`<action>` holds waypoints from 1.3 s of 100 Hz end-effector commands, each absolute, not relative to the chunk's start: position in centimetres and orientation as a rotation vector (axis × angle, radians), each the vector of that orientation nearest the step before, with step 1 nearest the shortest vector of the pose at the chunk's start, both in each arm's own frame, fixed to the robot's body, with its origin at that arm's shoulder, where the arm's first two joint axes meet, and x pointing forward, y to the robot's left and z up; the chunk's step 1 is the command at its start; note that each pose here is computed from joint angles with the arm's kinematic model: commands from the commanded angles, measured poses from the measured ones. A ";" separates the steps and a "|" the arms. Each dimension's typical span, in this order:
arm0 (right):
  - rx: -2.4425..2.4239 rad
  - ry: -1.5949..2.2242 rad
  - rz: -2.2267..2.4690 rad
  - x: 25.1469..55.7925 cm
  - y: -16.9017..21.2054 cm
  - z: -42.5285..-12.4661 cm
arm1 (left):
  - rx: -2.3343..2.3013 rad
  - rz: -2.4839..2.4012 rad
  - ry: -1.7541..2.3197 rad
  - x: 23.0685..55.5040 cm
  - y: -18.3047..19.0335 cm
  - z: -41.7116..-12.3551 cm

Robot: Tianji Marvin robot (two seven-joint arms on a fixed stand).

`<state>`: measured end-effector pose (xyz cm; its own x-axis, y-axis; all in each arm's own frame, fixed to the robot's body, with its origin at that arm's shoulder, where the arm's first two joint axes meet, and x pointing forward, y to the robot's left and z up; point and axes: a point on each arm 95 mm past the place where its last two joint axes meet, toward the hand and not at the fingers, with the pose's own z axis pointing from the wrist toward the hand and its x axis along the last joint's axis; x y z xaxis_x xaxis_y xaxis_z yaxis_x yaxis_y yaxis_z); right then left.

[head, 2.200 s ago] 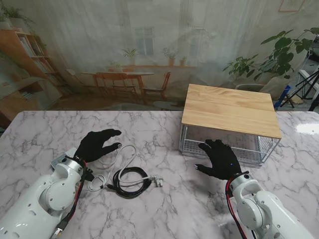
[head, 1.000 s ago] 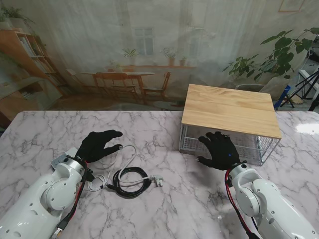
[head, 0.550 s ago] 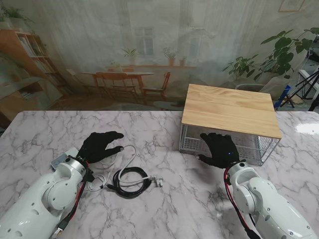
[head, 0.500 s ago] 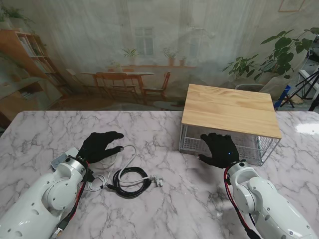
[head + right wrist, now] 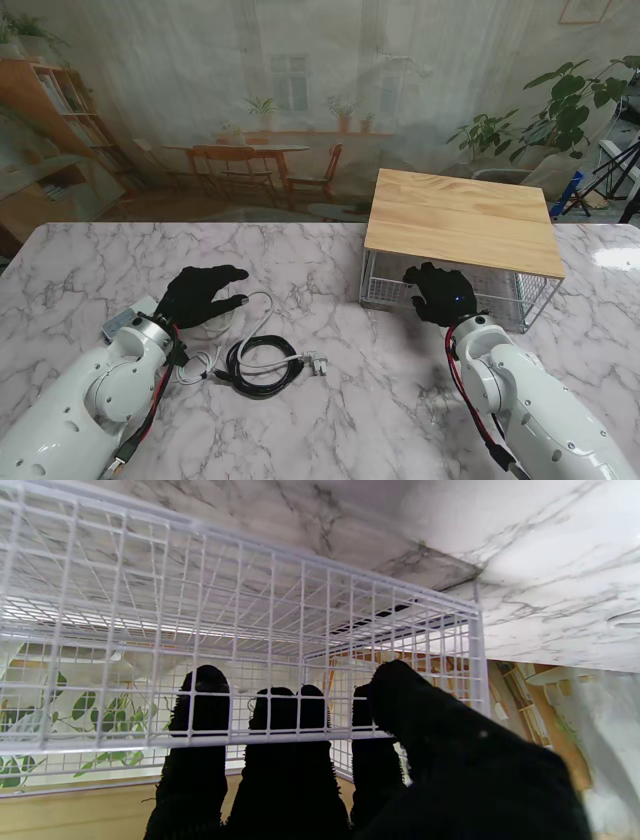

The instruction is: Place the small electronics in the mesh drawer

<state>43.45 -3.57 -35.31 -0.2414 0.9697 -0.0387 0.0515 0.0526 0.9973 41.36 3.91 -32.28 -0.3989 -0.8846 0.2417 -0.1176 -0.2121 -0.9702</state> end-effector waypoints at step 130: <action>1.096 1.542 1.444 37.0 -1.9 -35.2 | -1.190 -1.619 1.506 41.5 4.0 -32.6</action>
